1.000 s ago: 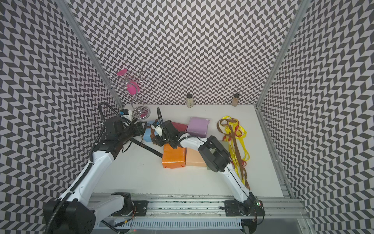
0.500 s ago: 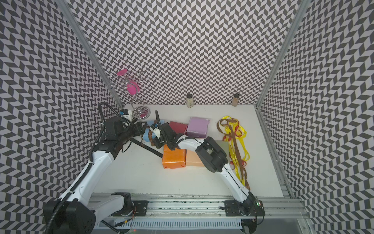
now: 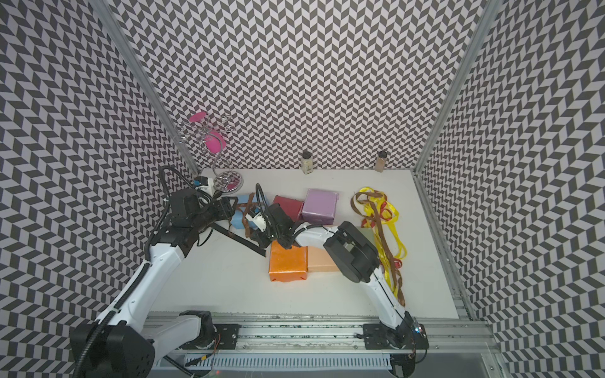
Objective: Untie the ribbon bows on the gift boxes
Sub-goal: Untie the ribbon from the gift box.
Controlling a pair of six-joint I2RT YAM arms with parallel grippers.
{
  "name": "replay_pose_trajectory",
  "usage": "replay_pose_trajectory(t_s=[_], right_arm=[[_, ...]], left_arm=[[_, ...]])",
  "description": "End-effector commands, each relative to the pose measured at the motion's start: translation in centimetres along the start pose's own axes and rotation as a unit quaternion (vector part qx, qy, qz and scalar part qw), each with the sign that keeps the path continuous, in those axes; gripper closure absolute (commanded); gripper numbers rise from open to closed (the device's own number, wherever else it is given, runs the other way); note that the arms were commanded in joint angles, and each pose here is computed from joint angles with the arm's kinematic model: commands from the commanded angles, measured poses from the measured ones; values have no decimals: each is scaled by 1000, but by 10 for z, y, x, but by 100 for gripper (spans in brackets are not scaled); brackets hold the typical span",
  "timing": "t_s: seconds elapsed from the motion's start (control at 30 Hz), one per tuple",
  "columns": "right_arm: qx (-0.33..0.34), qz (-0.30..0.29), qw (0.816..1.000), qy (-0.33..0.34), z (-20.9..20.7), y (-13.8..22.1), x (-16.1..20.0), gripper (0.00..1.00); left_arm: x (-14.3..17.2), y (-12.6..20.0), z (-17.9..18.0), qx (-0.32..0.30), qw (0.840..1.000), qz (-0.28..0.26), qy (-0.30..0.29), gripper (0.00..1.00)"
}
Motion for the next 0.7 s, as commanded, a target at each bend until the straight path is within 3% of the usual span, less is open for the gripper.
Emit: replay_pose_trajectory(t_s=[0.0,0.13,0.23,0.33,0.5,0.67], right_arm=[[-22,-7,998,65,26,19,-12,100],[-11,17,997,71,25,23,-3,100],[-3,14,998,67,24,25,-7,70],[4,-6,998,69,29,38,-23,62],[61,-46,995,63,28,81,-56,60],[132,-89,987,13,7,148,-62,57]], left_arm=[[4,-4,3,0,1000,11,-1,33],[10,-10,7,-5,1000,25,2,33],[14,-15,10,-10,999,37,3,33],[20,-22,12,-14,998,55,2,33],[31,-39,16,-28,995,93,-7,38],[31,-59,16,-37,991,123,-23,42]])
Point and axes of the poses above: each gripper's point midway between its finger pads, its own y axis back along the fingers, its own z axis along the line the jaws close on, x = y × z, the point moved 6 cm from there along y, back along the fingers
